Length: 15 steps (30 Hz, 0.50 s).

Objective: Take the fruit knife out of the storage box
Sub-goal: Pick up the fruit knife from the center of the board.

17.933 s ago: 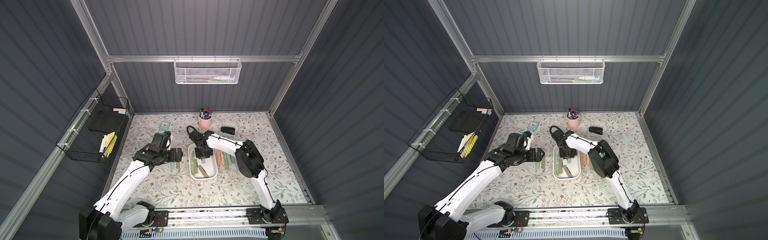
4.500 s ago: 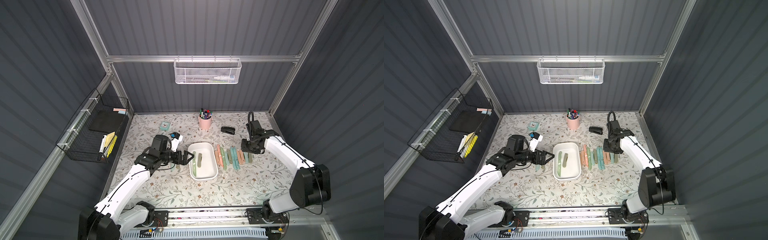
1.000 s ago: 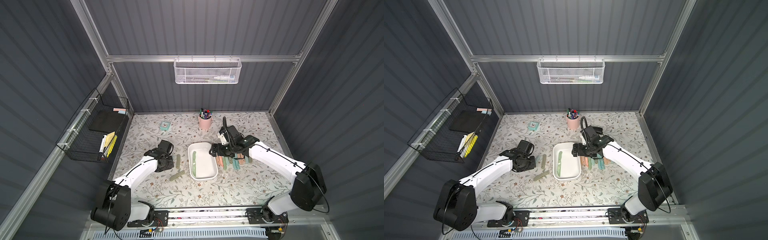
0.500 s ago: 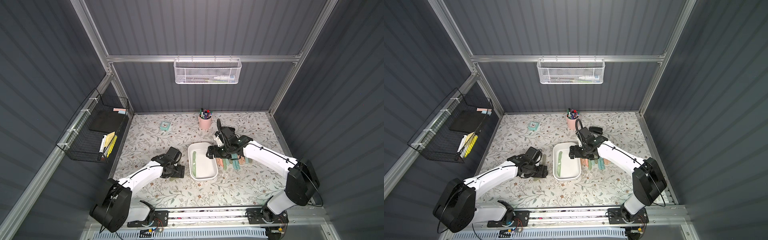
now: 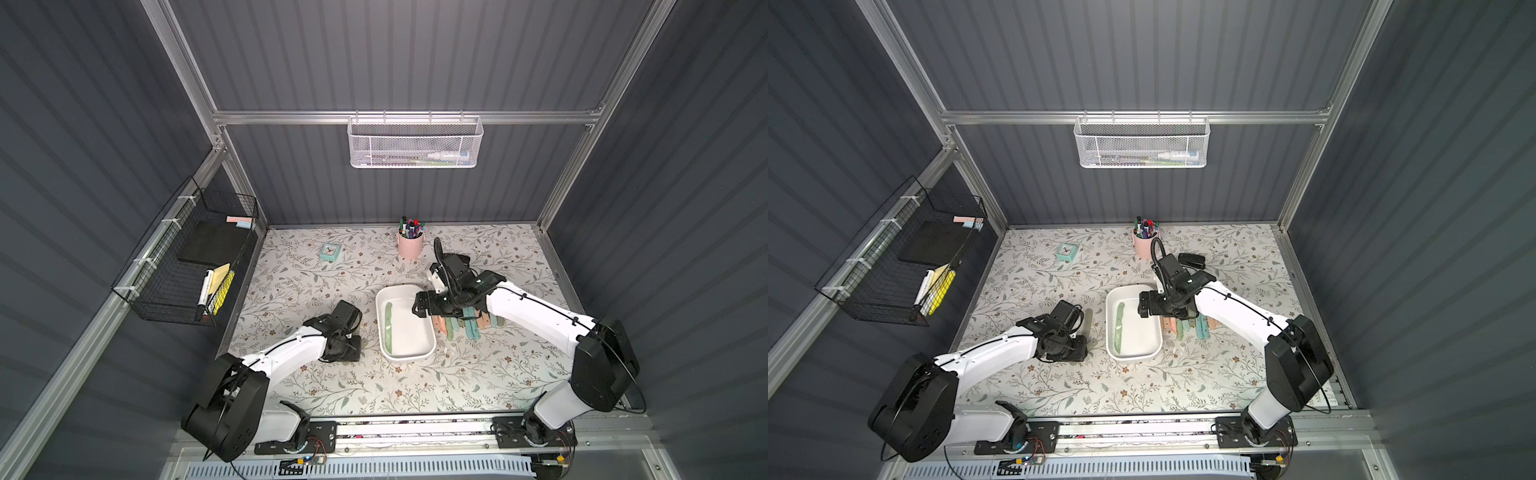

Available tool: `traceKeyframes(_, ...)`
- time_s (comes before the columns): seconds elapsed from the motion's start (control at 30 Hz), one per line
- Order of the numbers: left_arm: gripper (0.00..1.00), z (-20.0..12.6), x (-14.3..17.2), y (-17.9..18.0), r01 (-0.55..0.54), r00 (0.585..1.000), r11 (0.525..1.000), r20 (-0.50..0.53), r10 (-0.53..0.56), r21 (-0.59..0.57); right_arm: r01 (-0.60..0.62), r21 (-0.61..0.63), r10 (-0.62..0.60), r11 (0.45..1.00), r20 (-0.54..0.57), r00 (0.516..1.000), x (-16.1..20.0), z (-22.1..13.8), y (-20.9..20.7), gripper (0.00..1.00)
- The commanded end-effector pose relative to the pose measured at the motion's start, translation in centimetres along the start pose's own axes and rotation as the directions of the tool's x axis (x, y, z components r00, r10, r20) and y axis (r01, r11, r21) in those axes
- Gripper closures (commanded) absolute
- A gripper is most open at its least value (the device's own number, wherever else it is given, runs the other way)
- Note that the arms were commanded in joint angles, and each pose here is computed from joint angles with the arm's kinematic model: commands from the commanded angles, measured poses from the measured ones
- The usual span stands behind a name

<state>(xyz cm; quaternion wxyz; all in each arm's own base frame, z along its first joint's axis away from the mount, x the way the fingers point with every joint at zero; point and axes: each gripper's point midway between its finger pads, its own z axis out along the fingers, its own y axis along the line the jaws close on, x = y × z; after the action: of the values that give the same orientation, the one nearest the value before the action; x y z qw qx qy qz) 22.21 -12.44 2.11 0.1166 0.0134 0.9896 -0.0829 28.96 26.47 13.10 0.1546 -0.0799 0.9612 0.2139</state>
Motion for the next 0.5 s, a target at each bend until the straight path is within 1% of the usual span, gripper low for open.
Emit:
traceKeyframes(0.0,0.61,0.97,1.56,0.34,0.009,0.999,1.000,-0.045,-0.009,-0.004,-0.006,-0.004,0.006,1.000,0.004,1.000,-0.34,-0.72,0.45,0.08)
traceKeyframes(0.17,0.68,0.99,1.68,0.37,0.027,0.999,1.000,-0.038,-0.027,-0.002,-0.009,-0.004,0.009,1.000,0.003,1.000,-0.43,-0.64,0.48,0.08)
traceKeyframes(0.37,0.72,0.61,1.54,0.71,0.063,0.998,0.998,-0.002,-0.063,-0.013,-0.013,0.002,0.013,1.000,-0.005,1.000,-0.37,-0.38,0.38,0.08)
traceKeyframes(0.4,0.70,0.63,1.52,0.71,0.063,0.998,0.998,0.000,-0.063,-0.013,-0.013,0.002,0.013,1.000,-0.006,1.000,-0.33,-0.34,0.35,0.08)
traceKeyframes(0.47,0.60,0.86,1.77,0.87,0.058,0.998,0.998,-0.015,-0.058,-0.025,-0.015,0.006,0.015,1.000,-0.010,1.000,-0.24,-0.24,0.27,0.08)
